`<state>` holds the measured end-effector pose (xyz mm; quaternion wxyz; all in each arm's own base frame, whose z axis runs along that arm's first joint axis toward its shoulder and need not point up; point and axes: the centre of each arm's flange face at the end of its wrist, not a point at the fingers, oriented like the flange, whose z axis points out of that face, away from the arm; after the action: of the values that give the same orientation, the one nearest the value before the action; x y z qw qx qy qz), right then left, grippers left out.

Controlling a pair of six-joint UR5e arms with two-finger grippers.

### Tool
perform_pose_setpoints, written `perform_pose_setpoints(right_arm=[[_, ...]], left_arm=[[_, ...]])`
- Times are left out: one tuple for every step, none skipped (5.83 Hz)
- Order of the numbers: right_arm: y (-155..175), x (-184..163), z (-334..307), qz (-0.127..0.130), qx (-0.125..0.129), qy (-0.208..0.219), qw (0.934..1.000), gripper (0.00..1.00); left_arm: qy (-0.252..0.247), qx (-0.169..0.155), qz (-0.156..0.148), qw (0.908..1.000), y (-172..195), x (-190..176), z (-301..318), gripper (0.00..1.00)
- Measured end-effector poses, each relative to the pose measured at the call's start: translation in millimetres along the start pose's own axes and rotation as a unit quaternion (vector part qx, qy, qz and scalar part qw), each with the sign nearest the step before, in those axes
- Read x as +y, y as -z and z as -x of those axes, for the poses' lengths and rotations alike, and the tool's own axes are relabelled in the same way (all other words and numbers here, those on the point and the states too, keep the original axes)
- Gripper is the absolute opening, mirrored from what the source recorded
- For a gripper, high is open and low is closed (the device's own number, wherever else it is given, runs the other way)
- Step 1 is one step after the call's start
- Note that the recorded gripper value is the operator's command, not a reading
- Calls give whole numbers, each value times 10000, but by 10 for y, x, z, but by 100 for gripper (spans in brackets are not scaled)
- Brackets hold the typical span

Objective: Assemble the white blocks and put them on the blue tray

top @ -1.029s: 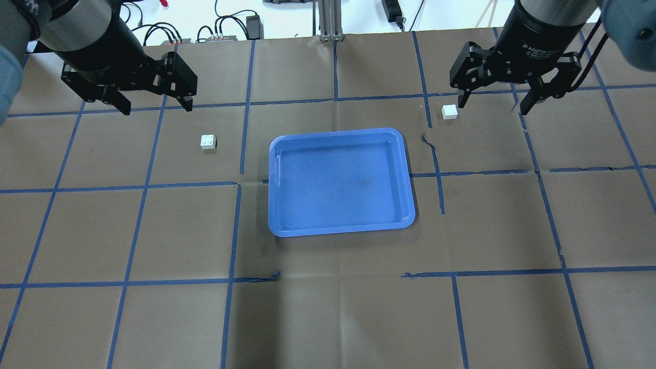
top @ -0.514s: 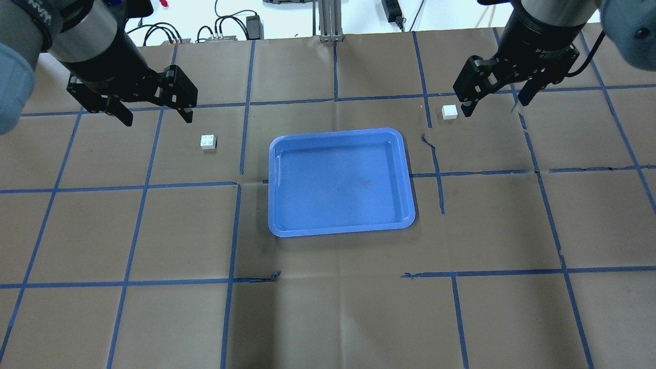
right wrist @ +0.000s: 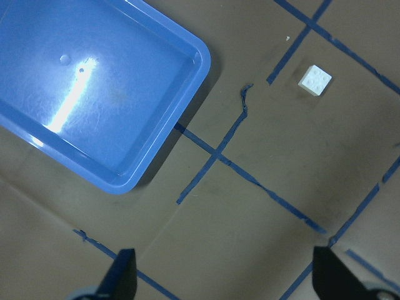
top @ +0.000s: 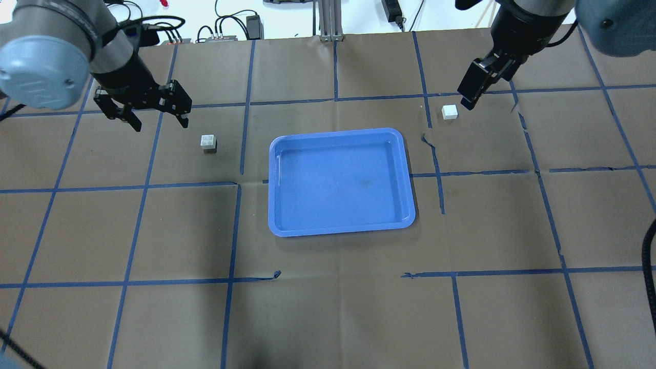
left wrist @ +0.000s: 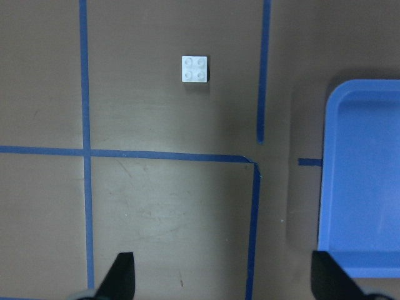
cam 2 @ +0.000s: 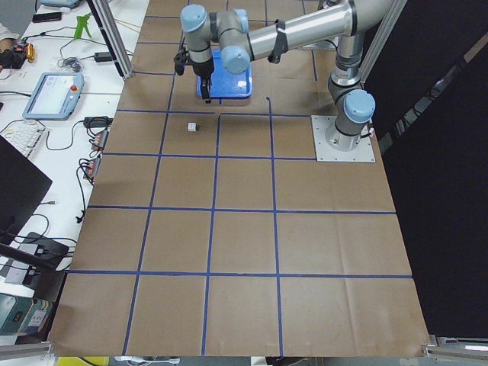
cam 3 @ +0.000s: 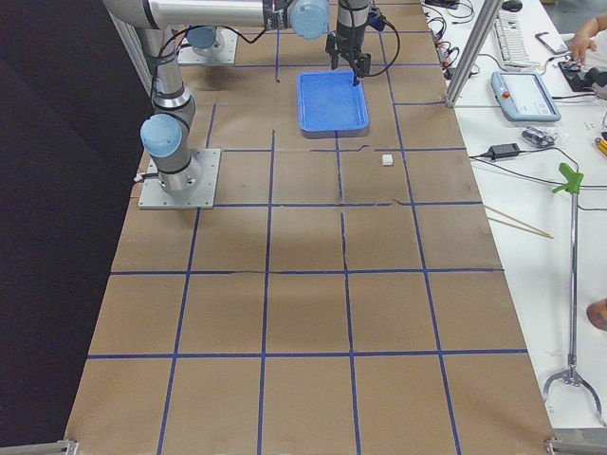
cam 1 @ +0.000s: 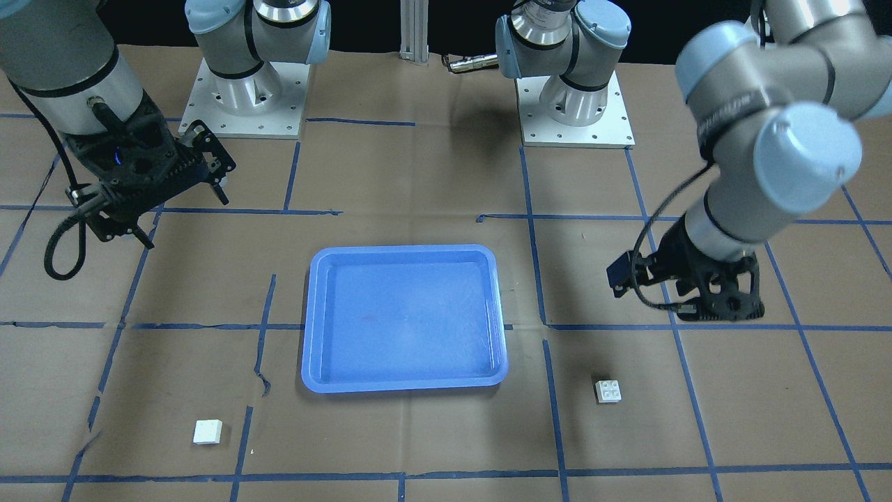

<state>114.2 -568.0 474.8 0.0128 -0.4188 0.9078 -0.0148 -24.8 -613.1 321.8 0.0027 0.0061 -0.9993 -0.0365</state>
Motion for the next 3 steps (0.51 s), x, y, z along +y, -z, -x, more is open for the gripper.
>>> perform_pose_setpoints(right_arm=[[-57, -124, -225, -5, 5, 849, 9964, 99], [-88, -203, -472, -19, 31, 1487, 9889, 99], [-153, -249, -789, -26, 46, 2083, 9781, 99]], left_arm=[[-42, -22, -58, 10000, -404, -240, 90, 99], [-60, -35, -163, 9998, -711, -431, 122, 98], [-94, -30, -230, 9997, -938, -572, 108, 97]])
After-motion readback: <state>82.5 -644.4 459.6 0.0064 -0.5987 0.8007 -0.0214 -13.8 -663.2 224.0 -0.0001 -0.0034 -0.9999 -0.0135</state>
